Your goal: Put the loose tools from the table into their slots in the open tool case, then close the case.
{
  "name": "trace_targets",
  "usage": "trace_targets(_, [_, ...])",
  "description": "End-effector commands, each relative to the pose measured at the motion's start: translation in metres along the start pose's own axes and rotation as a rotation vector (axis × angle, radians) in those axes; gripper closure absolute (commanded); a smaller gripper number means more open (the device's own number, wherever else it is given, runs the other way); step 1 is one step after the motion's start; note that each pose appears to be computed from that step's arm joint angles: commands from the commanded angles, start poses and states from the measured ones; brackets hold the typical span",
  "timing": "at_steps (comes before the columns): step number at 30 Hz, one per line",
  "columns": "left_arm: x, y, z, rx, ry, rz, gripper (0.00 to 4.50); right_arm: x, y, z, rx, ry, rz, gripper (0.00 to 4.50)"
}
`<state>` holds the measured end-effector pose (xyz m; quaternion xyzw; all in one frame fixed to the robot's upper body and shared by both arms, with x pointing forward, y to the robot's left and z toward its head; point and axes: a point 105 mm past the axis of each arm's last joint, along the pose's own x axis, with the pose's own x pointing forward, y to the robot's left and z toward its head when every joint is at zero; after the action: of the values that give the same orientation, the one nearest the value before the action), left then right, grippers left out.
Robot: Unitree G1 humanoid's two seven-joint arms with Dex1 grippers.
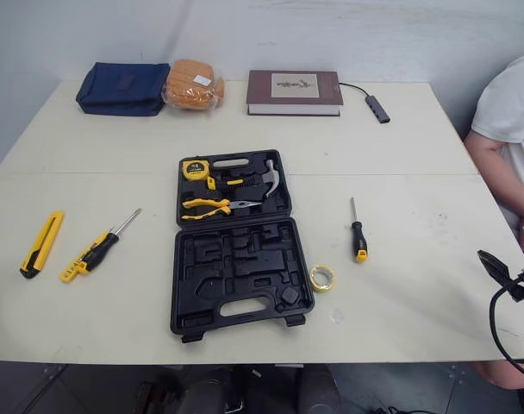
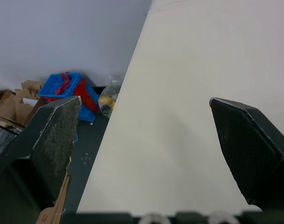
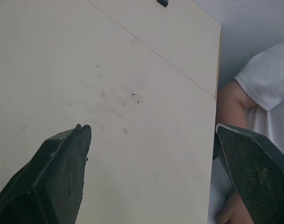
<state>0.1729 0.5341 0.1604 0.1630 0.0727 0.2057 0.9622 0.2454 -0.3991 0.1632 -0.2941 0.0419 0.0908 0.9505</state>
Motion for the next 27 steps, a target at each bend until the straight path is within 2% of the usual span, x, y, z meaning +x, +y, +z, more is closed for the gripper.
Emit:
trace_targets(1, [0.004,-0.01,0.012,0.007,-0.063,-0.06,0.04,0.002,-0.008,0.016,-0.02,-0.05,-0.024,0.0])
trace_targets(4, [0.009,-0.029,0.019,-0.019,-0.117,-0.16,0.04,0.008,-0.006,0.021,-0.01,-0.068,-0.006,0.0])
trace_targets(16, [0.012,-0.039,0.026,-0.064,-0.148,-0.214,0.04,0.012,-0.005,0.024,0.003,-0.084,0.005,0.0])
trace_targets(23, [0.017,-0.08,0.044,-0.054,-0.208,-0.395,0.04,0.028,0.015,0.044,0.067,-0.154,0.111,0.0])
trace_targets(27, [0.017,-0.13,0.064,-0.005,-0.294,-0.543,0.04,0.049,0.04,0.074,0.074,-0.241,0.241,0.0])
